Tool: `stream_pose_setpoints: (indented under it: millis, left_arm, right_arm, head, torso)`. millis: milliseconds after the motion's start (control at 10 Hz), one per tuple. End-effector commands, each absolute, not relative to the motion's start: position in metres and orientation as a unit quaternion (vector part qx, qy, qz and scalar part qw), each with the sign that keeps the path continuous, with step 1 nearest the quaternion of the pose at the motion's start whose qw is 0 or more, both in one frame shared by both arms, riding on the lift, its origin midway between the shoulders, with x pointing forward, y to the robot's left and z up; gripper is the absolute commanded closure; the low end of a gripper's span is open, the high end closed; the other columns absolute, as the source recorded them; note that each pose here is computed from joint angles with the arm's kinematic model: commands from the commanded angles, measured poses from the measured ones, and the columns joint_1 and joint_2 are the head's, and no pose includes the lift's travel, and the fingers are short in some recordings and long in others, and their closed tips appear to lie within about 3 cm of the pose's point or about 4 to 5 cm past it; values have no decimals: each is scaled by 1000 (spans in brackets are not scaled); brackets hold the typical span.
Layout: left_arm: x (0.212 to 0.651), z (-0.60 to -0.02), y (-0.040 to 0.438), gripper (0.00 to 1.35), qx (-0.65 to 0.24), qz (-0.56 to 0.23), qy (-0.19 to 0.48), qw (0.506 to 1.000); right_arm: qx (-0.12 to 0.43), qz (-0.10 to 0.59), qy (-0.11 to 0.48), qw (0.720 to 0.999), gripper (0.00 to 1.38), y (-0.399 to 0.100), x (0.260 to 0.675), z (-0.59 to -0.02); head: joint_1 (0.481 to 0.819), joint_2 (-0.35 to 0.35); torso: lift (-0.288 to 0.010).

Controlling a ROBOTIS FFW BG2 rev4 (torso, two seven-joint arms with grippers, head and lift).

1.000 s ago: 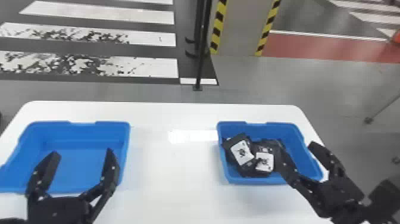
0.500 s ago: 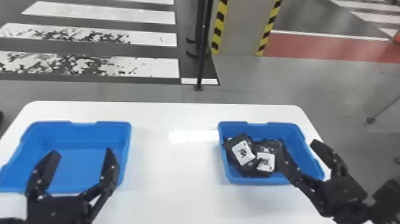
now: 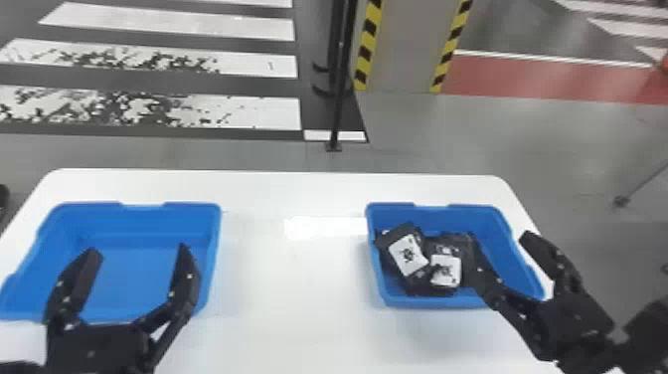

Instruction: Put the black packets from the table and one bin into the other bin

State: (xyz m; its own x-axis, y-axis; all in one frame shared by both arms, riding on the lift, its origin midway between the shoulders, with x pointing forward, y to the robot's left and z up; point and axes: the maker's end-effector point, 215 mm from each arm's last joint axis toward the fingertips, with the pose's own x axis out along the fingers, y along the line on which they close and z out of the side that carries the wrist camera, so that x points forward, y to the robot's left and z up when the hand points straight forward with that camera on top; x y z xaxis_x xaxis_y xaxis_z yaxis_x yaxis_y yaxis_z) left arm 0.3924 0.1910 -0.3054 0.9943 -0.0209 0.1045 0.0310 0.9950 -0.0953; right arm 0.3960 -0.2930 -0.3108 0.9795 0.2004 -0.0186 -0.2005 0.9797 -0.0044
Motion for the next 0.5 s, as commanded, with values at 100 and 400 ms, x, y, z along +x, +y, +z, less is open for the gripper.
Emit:
stream_pose_setpoints:
  millis: [100, 400]
  left_arm:
    - [394, -300, 190, 102, -47, -15, -60, 997]
    - [393, -300, 192, 96, -45, -17, -61, 997]
  right_arm:
    - [-4, 101, 3, 995, 257, -292, 397, -309]
    - [-4, 106, -3, 994, 257, -288, 399, -308]
  head:
    - [695, -146]
    - [695, -142]
  torso:
    - [-110]
    - [-110]
